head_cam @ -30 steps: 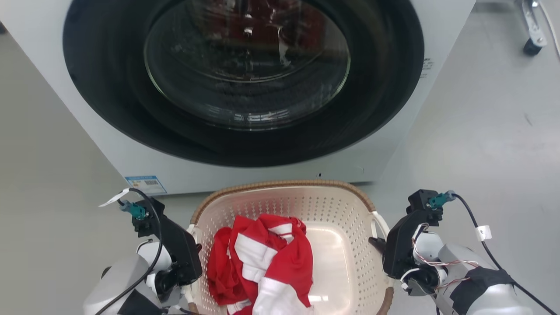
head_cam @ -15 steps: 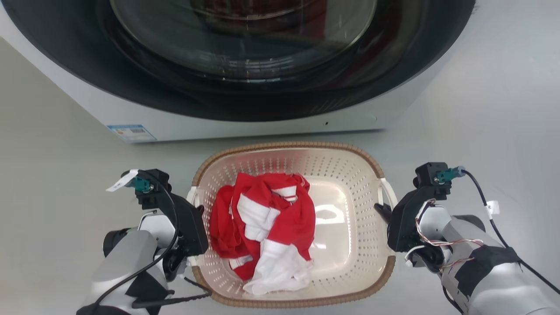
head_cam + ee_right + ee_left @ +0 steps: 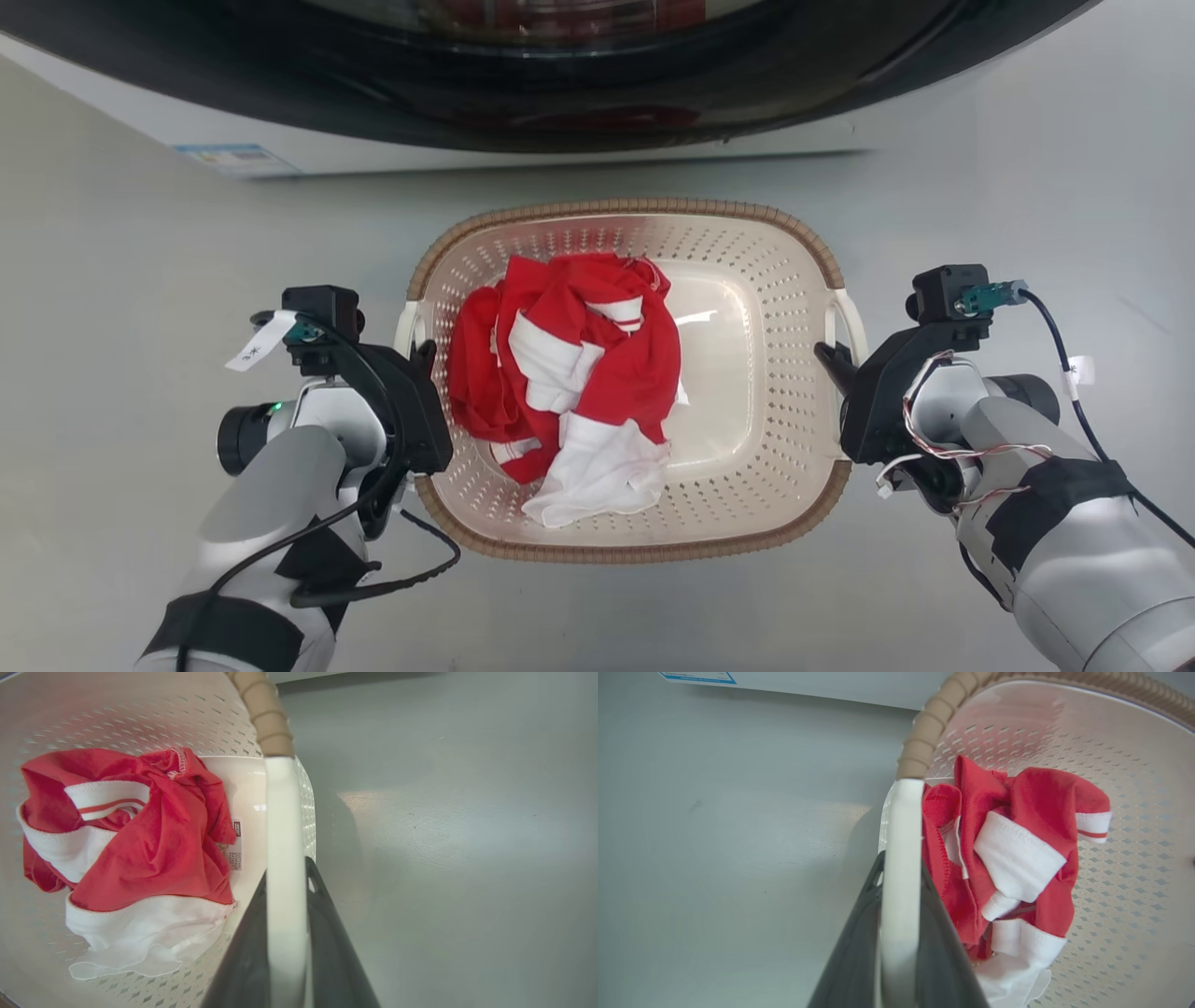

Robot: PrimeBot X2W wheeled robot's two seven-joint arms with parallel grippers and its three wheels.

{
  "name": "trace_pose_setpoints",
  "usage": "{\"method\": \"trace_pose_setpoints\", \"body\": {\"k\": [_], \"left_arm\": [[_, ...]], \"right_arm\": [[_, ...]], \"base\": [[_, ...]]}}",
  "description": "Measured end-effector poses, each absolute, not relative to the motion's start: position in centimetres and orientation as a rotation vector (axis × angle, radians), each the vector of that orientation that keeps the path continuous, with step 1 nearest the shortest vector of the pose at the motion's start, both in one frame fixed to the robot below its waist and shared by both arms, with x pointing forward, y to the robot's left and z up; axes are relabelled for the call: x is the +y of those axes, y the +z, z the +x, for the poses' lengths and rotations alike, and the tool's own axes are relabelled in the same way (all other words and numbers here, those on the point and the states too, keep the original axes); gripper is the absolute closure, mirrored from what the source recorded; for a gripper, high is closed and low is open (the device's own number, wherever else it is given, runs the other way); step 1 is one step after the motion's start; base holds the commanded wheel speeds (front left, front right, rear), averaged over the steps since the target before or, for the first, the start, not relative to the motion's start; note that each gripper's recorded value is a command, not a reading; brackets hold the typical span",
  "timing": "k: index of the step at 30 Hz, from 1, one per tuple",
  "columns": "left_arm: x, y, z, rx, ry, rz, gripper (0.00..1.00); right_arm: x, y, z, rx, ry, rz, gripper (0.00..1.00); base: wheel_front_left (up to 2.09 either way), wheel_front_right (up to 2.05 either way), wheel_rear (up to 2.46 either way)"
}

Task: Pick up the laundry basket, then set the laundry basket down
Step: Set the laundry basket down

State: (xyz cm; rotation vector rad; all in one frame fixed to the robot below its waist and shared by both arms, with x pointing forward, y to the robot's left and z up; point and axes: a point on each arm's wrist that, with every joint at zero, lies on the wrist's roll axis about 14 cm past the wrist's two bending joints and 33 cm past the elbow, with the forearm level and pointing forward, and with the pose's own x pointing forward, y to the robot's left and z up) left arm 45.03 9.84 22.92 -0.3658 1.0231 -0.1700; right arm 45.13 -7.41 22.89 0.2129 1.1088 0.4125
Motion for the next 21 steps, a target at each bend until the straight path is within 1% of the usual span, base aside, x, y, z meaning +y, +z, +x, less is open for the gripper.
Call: {"method": "trace_pose_setpoints", "body": {"k": [9,21], "left_arm": [[10.0,19.4,44.2,1.041,-0.151,-0.356,1.00],[10.0,17.5,43.8,1.032,-0.138,-0.348,1.00]], "right_arm": [[-7.4,18.7,43.8,1.167,0.417,0.198,1.00],[-7.6,16.9,43.9,1.158,0.421,0.168,1.00]], "base": [[0.00,0.00,0.00],[0.00,0.00,0.00]]}}
